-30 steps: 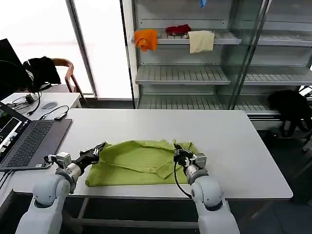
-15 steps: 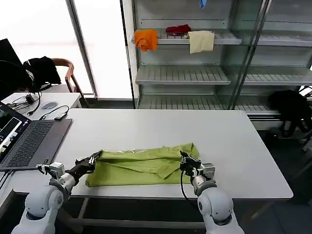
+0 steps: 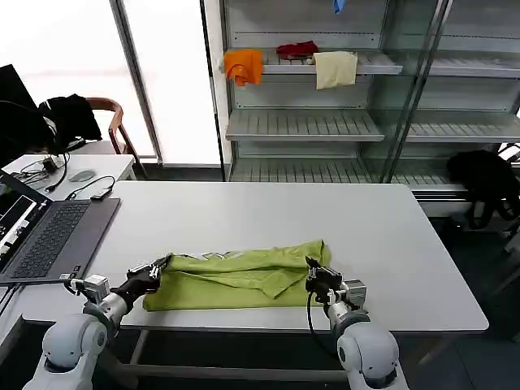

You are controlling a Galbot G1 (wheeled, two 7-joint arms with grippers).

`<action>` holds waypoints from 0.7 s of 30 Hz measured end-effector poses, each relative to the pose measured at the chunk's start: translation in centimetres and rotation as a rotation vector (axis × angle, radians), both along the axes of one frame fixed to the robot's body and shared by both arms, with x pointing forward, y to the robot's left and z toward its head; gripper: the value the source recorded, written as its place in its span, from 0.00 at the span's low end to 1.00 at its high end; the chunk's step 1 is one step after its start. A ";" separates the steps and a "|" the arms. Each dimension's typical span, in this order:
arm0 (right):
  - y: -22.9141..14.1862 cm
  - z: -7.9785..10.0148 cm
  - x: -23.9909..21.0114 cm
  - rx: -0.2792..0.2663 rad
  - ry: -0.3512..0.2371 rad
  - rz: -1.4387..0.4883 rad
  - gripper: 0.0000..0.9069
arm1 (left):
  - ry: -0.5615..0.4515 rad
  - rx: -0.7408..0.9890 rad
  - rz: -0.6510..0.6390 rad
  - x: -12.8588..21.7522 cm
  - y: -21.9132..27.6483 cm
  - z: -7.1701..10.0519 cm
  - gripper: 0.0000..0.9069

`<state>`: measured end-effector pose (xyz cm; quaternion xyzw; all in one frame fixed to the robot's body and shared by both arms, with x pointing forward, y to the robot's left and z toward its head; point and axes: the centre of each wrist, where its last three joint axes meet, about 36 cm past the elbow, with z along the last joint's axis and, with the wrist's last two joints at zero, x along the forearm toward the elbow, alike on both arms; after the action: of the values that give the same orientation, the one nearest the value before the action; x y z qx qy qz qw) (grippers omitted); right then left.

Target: Fold and organize the clothes.

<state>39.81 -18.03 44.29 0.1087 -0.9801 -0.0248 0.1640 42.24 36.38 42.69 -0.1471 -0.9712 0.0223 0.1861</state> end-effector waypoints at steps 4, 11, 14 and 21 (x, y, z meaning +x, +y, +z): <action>-0.1 0.1 -0.4 -0.018 -0.003 -0.011 1.00 | -0.001 0.010 0.006 -0.2 -0.1 0.0 1.00; -0.9 0.6 -1.2 -0.094 -0.026 -0.049 1.00 | -0.011 0.012 0.034 -0.7 -0.1 0.2 1.00; -1.3 1.2 -1.3 -0.112 -0.046 -0.063 1.00 | -0.019 0.002 0.057 -1.0 -0.3 0.5 1.00; -3.0 3.4 -1.0 -0.085 -0.113 -0.102 1.00 | -0.050 -0.003 0.155 -2.3 -2.0 0.8 1.00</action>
<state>38.81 -21.04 47.73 0.0525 -0.9923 0.0149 0.1116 39.94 34.38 43.52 -0.0725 -0.9840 0.0345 0.1592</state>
